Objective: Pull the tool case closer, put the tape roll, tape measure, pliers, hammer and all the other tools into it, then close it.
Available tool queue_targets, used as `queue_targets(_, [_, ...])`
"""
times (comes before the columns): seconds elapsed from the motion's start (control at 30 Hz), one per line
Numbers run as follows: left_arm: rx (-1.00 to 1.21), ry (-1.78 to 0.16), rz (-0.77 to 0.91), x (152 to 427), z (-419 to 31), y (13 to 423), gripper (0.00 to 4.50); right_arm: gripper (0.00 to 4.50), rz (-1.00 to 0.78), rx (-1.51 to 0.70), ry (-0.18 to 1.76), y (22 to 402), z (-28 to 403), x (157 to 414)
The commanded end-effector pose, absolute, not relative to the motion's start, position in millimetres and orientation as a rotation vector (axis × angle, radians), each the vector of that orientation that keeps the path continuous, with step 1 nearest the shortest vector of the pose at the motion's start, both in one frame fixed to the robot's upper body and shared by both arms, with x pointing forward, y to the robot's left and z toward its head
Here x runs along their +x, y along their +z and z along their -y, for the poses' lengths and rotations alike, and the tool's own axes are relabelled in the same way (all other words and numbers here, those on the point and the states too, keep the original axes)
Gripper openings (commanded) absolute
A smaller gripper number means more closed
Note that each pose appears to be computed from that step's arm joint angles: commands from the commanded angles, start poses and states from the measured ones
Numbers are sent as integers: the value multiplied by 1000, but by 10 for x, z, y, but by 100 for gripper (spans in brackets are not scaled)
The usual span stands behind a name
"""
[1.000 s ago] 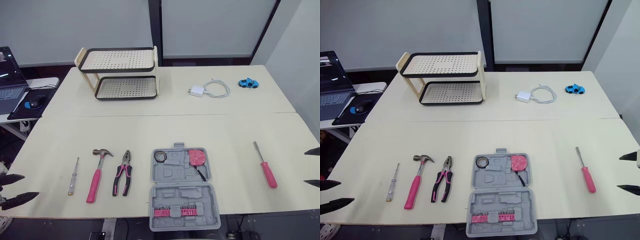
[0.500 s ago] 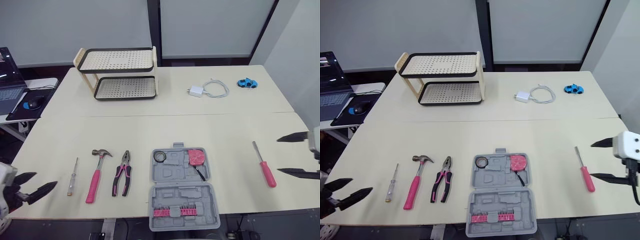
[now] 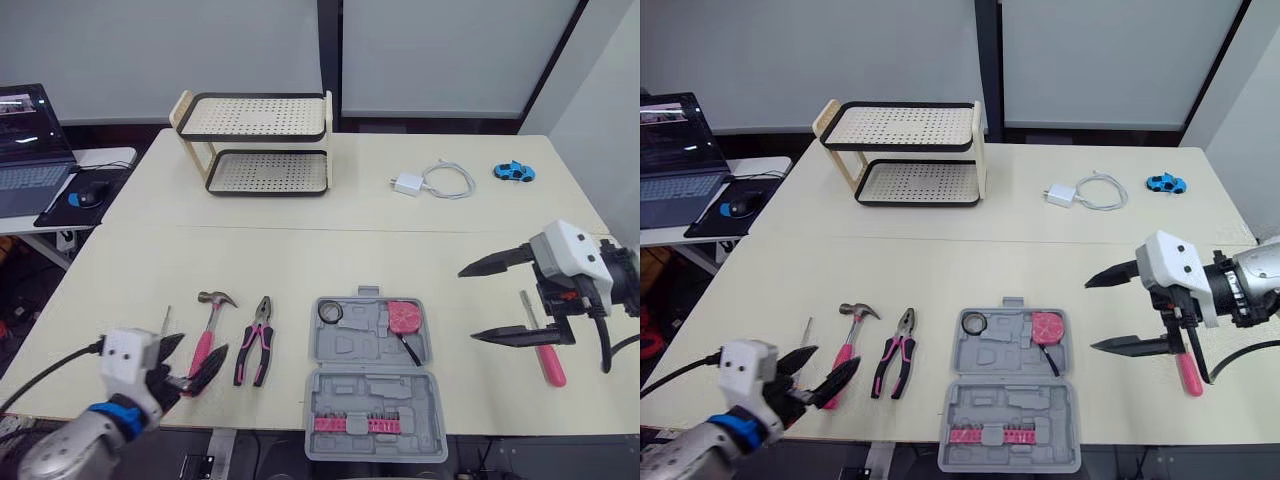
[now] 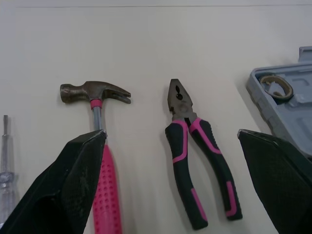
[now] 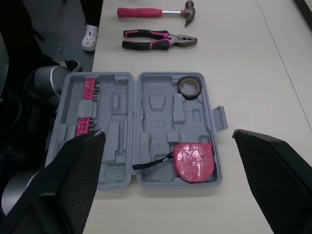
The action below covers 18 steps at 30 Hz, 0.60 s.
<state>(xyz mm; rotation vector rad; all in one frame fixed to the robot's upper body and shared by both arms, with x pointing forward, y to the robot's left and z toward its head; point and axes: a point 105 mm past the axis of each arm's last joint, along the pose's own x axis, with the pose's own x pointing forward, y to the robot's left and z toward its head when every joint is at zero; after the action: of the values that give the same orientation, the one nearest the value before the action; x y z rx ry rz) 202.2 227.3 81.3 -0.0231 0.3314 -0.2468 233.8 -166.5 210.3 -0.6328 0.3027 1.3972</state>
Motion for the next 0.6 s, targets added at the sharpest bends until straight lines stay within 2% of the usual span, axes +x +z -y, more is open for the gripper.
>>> queue_targets(0.03, [7,-194,-350,2083,-2127,762,450,448,-266,-642,1415,2147,1553,2319])
queue_targets(0.37, [34,-105,-441,2362,-1984,433,450,448,-271,-643,1427,2140,1453,2338])
queue_targets(0.6, [44,-140,-477,2509,-1827,331,450,448,-282,-644,1423,2147,1446,2324])
